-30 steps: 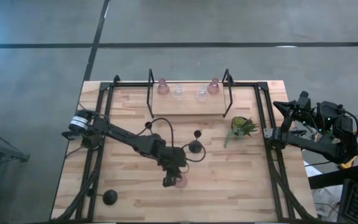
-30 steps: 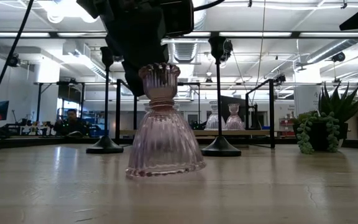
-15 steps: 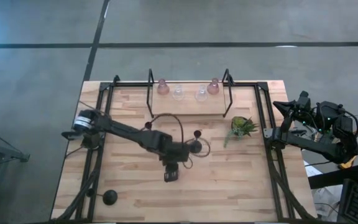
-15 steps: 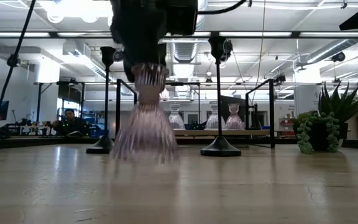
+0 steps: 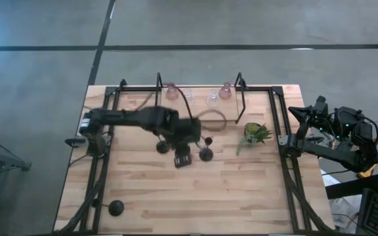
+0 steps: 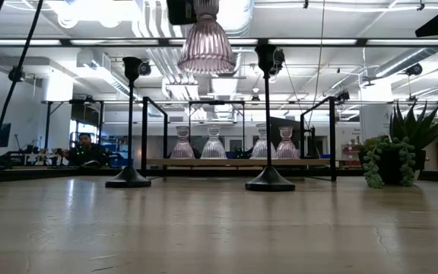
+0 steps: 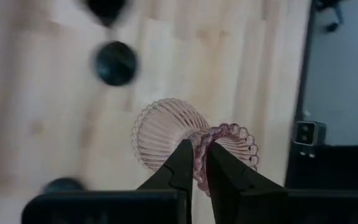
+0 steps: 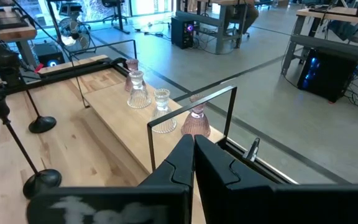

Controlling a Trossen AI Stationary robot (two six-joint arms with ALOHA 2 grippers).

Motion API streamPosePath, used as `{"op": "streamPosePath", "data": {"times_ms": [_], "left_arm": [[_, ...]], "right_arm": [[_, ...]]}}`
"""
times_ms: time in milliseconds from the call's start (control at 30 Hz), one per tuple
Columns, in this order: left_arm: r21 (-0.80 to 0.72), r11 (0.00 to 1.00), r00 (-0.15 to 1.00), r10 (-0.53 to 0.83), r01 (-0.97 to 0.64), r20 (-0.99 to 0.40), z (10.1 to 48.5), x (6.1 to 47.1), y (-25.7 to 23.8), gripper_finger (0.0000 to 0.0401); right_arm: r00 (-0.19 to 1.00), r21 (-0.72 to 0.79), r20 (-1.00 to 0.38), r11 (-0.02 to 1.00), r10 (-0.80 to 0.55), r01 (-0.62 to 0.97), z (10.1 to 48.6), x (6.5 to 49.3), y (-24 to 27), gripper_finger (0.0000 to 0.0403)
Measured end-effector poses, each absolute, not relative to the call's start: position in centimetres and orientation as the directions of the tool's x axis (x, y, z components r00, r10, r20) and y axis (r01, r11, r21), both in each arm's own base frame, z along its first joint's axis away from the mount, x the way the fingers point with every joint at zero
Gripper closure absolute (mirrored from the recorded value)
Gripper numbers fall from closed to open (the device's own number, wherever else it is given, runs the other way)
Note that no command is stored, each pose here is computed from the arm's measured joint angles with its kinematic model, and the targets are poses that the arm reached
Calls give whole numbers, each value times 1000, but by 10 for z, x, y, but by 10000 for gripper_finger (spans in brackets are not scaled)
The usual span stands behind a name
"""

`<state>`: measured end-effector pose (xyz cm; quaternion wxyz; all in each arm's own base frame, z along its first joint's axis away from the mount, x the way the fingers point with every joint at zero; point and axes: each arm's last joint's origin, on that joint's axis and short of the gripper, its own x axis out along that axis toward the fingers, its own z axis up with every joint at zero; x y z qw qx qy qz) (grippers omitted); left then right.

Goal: Pick & Place candle stick holders
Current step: Put the pink glass candle holder on the shelf

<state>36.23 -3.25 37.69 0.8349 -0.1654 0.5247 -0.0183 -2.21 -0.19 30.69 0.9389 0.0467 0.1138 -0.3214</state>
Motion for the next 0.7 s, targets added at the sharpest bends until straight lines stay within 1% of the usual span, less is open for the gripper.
{"op": "streamPosePath", "data": {"times_ms": [133,300,500,700], "left_arm": [[-238,955,487,-126,-176,-864,403,352,-2,373],[-198,955,532,-54,-218,-845,419,344,44,373],[-152,953,547,17,-263,-837,418,337,97,373],[-98,953,590,94,-285,-802,410,345,140,373]], "right_arm": [[768,14,-244,789,-593,614,307,-22,-2,394],[767,15,-244,789,-593,614,307,-22,-2,394],[767,14,-244,789,-593,614,307,-22,-2,394],[768,14,-244,789,-593,614,307,-22,-2,394]]}}
